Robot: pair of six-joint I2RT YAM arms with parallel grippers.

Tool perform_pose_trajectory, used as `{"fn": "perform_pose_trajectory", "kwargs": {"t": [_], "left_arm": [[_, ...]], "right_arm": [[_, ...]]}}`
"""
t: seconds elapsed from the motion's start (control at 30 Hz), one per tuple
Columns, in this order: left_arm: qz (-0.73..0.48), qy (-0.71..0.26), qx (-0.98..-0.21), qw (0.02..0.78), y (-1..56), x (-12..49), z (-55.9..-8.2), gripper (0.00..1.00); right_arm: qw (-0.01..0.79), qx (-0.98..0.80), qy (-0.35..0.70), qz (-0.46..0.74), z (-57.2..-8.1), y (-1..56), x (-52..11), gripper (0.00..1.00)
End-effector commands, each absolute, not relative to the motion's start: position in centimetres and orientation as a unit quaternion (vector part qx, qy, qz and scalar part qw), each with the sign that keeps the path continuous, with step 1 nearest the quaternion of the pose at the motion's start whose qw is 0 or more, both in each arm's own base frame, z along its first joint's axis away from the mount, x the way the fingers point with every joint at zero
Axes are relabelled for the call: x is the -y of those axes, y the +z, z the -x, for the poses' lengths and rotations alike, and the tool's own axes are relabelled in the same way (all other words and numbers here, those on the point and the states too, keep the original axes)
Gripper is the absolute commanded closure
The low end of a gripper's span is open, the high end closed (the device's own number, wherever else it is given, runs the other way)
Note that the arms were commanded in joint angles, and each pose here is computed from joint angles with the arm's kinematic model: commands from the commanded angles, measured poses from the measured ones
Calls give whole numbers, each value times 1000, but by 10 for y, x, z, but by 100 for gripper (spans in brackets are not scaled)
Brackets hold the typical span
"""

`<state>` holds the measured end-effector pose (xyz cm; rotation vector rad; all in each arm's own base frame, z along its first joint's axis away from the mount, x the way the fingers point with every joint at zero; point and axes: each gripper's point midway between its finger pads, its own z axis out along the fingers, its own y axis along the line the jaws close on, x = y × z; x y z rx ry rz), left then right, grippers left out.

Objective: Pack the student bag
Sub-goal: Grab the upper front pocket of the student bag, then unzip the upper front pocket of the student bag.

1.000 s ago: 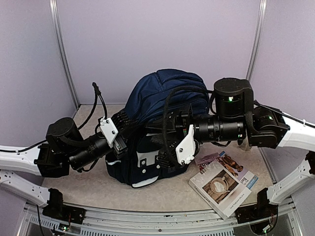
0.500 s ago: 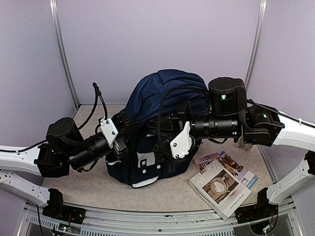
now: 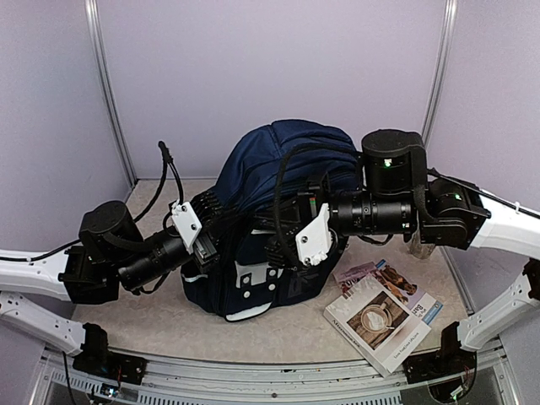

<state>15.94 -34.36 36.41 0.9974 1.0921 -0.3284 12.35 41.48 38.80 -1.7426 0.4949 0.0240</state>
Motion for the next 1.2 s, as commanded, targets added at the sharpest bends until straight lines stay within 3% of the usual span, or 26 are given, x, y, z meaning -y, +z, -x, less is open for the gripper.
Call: {"fn": "perform_pose_trajectory", "kwargs": {"t": [0.0,0.63,0.8,1.0,1.07,1.17], "left_arm": [[-404,-168,-503,745,389,326,-169,100],[-329,-144,-539,761,383,257,-189,100],[-322,-162,-552,752,370,251,-185,100],[-373,-227,-541,719,355,261,-155,100],[-386,-239,-532,714,358,265,-145,91],[-388,-238,-527,718,369,267,-140,69]], "right_arm": [[669,-249,53,699,-126,423,-387,100],[732,-379,96,558,-184,398,-261,100],[719,-392,126,560,-192,381,-264,100],[724,-323,189,579,-176,414,-286,100],[718,-301,210,591,-169,417,-292,100],[700,-279,241,611,-156,408,-297,100]]}}
